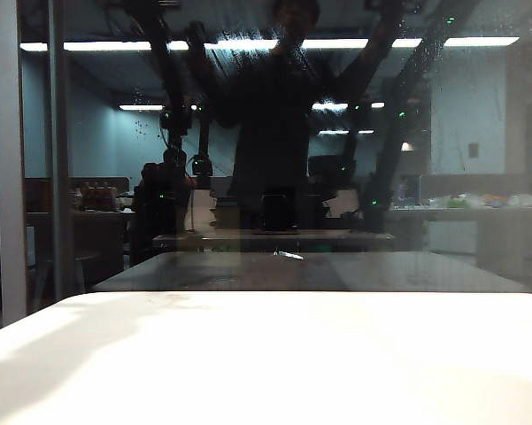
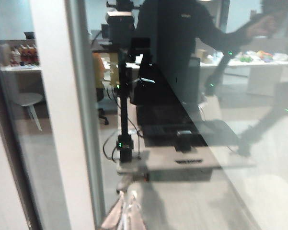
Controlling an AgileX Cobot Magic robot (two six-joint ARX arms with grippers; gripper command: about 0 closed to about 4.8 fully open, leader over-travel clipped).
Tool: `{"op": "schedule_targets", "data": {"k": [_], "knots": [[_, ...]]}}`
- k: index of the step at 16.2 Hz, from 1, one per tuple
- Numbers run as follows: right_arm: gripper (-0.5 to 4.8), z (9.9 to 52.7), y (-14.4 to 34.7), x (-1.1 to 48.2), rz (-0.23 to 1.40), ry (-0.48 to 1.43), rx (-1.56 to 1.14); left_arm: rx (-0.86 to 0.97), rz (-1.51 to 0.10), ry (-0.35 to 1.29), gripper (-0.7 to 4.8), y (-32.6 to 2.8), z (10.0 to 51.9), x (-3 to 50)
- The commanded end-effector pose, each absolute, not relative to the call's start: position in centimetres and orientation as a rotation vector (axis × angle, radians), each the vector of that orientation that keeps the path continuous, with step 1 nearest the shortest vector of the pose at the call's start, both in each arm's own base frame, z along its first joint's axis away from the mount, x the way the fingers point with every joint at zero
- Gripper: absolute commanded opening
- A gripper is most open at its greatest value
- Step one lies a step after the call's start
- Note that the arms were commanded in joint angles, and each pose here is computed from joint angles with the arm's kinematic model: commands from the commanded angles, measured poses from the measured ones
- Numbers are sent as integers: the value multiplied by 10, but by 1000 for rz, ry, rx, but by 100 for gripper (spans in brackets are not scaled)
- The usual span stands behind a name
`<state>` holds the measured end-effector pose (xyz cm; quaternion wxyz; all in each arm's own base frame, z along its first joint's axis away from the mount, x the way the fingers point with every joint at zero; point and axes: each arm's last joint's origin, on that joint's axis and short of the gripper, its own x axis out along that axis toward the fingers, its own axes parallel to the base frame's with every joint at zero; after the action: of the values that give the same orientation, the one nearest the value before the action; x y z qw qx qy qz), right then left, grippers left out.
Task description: Reach upward to find where there is water on the glass, pick up the sponge from the table, dry the water, and finally place the sponge back on the table.
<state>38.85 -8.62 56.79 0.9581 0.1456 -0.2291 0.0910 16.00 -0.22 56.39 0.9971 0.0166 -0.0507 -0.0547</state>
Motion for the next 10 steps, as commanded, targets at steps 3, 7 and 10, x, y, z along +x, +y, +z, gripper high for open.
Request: {"op": "schedule_targets", "data": {"k": [3, 7, 10], "knots": [[-9, 551, -35, 415, 338, -382, 328, 36, -107, -106, -5, -2, 565, 158], [-9, 534, 25, 434, 457, -325, 335, 36, -108, -102, -5, -2, 565, 158], [-9, 519, 60, 446, 510, -277, 351, 36, -107, -101, -5, -2, 565, 158]]}}
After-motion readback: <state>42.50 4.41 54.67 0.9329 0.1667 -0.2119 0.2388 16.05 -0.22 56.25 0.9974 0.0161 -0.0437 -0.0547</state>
